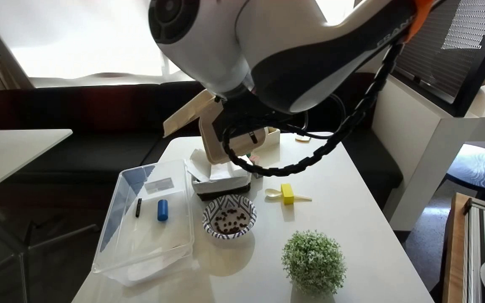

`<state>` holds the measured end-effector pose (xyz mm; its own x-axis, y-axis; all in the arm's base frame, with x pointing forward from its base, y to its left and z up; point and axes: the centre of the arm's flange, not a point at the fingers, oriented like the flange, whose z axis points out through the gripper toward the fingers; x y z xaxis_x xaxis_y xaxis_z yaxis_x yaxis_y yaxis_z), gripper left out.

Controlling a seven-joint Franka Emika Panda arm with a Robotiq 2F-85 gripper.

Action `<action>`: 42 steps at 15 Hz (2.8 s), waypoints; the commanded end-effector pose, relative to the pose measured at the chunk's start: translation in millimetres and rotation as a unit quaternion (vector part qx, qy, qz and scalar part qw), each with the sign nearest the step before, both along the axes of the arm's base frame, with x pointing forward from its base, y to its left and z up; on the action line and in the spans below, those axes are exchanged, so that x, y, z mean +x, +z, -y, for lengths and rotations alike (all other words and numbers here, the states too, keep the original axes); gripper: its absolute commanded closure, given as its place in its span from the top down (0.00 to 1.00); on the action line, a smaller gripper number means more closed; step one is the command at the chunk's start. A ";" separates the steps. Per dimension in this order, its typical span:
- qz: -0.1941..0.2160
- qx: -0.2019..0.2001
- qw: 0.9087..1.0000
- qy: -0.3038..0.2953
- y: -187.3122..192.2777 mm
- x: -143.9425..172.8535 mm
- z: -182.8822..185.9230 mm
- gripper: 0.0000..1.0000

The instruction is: Empty the beans in the carton box into the box

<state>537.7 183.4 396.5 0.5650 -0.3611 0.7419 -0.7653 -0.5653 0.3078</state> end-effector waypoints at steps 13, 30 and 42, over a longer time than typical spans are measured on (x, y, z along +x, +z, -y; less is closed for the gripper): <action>0.043 0.095 0.995 -0.002 15.9 -11.8 68.9 0.01; 0.080 0.433 0.897 -0.021 -77.9 -88.5 308.5 0.01; 0.080 0.425 0.898 -0.079 -101.4 -107.3 345.3 0.03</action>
<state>430.5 -161.8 295.0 0.3670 -0.9021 0.2269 -0.8528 -0.4237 -0.3054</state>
